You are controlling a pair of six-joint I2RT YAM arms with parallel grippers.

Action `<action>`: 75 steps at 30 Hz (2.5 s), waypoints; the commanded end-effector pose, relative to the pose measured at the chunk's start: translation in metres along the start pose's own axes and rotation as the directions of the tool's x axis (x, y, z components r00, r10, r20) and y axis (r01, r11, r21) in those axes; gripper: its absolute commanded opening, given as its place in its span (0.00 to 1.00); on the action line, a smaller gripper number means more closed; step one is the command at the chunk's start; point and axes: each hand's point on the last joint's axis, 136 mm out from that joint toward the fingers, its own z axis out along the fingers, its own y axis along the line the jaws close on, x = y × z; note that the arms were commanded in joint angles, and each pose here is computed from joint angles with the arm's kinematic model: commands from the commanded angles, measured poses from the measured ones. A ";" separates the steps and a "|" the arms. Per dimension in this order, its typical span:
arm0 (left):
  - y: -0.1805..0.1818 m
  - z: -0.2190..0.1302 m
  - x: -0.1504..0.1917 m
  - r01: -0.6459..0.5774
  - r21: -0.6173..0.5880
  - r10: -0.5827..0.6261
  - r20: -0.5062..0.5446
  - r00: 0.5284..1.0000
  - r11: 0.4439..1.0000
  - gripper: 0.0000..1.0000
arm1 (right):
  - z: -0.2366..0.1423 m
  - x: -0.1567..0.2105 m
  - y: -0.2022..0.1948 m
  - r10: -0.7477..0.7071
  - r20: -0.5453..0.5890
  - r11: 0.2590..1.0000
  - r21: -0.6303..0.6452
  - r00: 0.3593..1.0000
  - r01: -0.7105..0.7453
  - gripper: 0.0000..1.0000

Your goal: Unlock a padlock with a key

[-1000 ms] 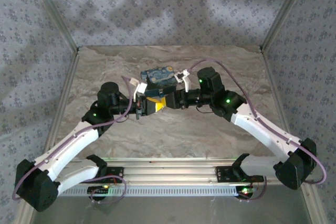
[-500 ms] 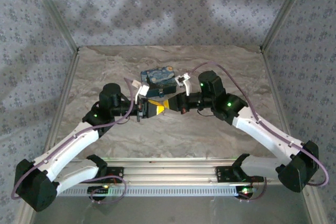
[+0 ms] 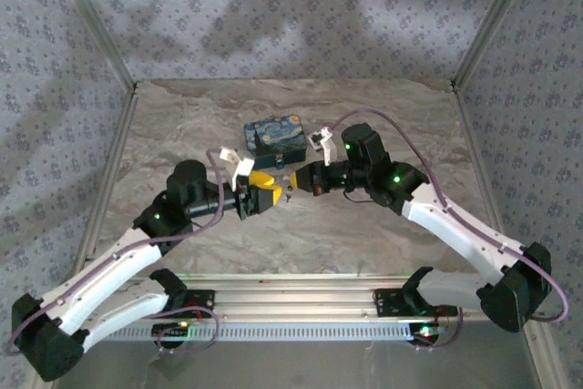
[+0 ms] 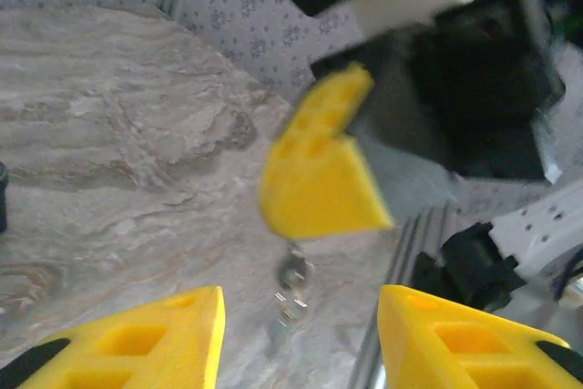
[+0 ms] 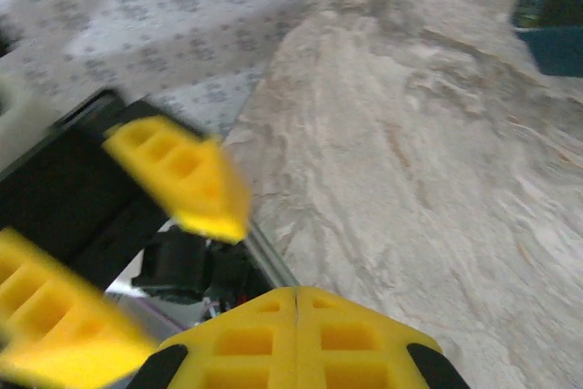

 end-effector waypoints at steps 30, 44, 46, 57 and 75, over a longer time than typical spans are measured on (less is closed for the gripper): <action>0.005 0.052 -0.013 -0.636 -0.308 0.622 -0.154 0.768 0.708 0.50 | -0.011 -0.020 -0.012 0.229 0.130 0.952 0.175 0.965 -0.249 0.00; 0.015 0.058 -0.003 -0.656 -0.311 0.625 -0.205 0.753 0.688 0.16 | -0.009 -0.020 -0.010 0.243 0.135 0.951 0.160 0.961 -0.263 0.00; 0.016 0.058 -0.002 -0.652 -0.316 0.620 -0.209 0.757 0.689 0.09 | -0.010 -0.020 -0.010 0.244 0.139 0.951 0.161 0.960 -0.265 0.00; 0.015 0.052 0.003 -0.602 -0.313 0.570 -0.197 0.798 0.735 0.00 | -0.015 -0.021 -0.011 0.249 0.168 0.948 0.159 0.954 -0.275 0.27; -0.010 0.009 -0.033 -0.006 0.225 -0.014 0.086 0.996 0.974 0.00 | -0.054 -0.044 0.030 0.016 0.300 1.000 -0.005 0.954 -0.016 0.54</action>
